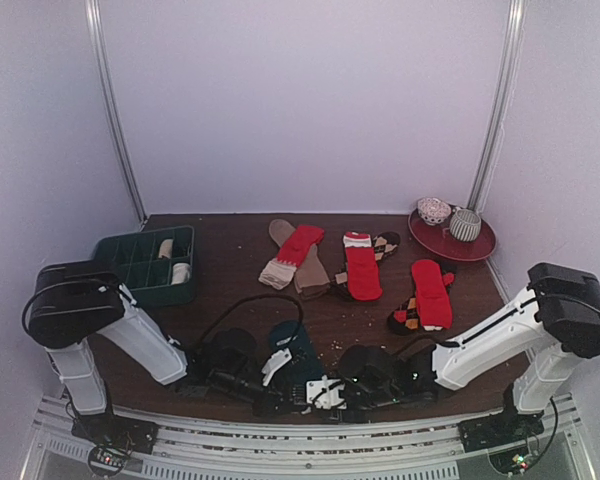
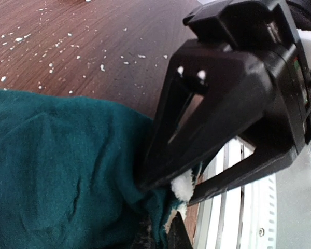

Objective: Roll the socks
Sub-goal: Roll a pair of socks at the center of the board.

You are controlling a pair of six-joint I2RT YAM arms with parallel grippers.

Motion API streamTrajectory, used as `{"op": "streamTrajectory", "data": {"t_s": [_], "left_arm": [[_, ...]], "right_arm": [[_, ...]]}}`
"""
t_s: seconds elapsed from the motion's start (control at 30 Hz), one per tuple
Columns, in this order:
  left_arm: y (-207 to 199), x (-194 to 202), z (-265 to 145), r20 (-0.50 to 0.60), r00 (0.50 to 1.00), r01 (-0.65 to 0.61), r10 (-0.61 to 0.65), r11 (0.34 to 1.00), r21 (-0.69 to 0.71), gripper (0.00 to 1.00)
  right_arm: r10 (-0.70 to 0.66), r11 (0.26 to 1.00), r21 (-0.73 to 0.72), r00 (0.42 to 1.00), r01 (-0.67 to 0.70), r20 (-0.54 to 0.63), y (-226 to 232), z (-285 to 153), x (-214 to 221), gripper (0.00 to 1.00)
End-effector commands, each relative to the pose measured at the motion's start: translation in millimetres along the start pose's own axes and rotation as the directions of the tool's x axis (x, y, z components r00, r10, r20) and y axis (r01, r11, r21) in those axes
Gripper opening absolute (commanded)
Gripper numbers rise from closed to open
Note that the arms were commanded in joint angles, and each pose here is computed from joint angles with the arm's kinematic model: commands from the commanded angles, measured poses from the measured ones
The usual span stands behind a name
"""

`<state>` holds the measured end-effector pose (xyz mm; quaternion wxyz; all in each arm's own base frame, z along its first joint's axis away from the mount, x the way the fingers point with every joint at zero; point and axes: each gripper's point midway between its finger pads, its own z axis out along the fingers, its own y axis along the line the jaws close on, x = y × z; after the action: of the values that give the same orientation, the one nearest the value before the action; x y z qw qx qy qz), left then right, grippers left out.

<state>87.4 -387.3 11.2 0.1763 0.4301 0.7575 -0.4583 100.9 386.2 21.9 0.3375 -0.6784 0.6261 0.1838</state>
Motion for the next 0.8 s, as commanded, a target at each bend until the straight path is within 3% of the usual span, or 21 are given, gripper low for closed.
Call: {"op": "streamTrajectory", "data": {"t_s": [0.0, 0.13, 0.17, 0.4, 0.5, 0.6, 0.77], "left_arm": [[40.4, 115.7, -18.7, -0.343, 0.916, 0.14, -0.207, 0.968, -0.209, 0.0], [50.4, 94.3, -29.0, -0.286, 0.947, 0.06, -0.146, 0.955, -0.289, 0.03], [53.4, 84.8, -34.4, -0.261, 0.958, 0.028, -0.117, 0.947, -0.32, 0.15], [45.4, 1.4, -87.2, -0.012, 0.993, -0.11, 0.118, 0.875, -0.472, 0.62], [19.8, -28.6, -106.1, 0.13, 0.957, -0.178, 0.259, 0.879, -0.443, 0.76], [-6.1, -42.3, -115.4, 0.23, 0.892, -0.274, 0.39, 0.869, -0.411, 0.79], [-27.7, -46.0, -100.0, 0.251, 0.823, -0.408, 0.51, 0.838, -0.363, 0.82]], "right_arm": [[0.091, 0.994, -0.051, 0.993, -0.095, -0.071, 9.1, 10.5, 23.0, 0.24], [0.202, 0.967, -0.136, 0.975, -0.214, -0.091, 16.5, 7.5, 28.3, 0.14], [0.228, 0.959, -0.153, 0.969, -0.24, -0.097, 17.5, 5.0, 28.8, 0.12], [0.412, 0.838, -0.302, 0.89, -0.454, -0.194, 28.3, -3.8, 34.3, 0.07], [0.515, 0.72, -0.375, 0.812, -0.584, -0.276, 30.2, -0.3, 30.6, 0.07], [0.599, 0.564, -0.421, 0.702, -0.711, -0.385, 30.4, 2.8, 23.3, 0.08], [0.698, 0.317, -0.428, 0.514, -0.846, -0.499, 25.1, 13.1, 10.3, 0.08]]}}
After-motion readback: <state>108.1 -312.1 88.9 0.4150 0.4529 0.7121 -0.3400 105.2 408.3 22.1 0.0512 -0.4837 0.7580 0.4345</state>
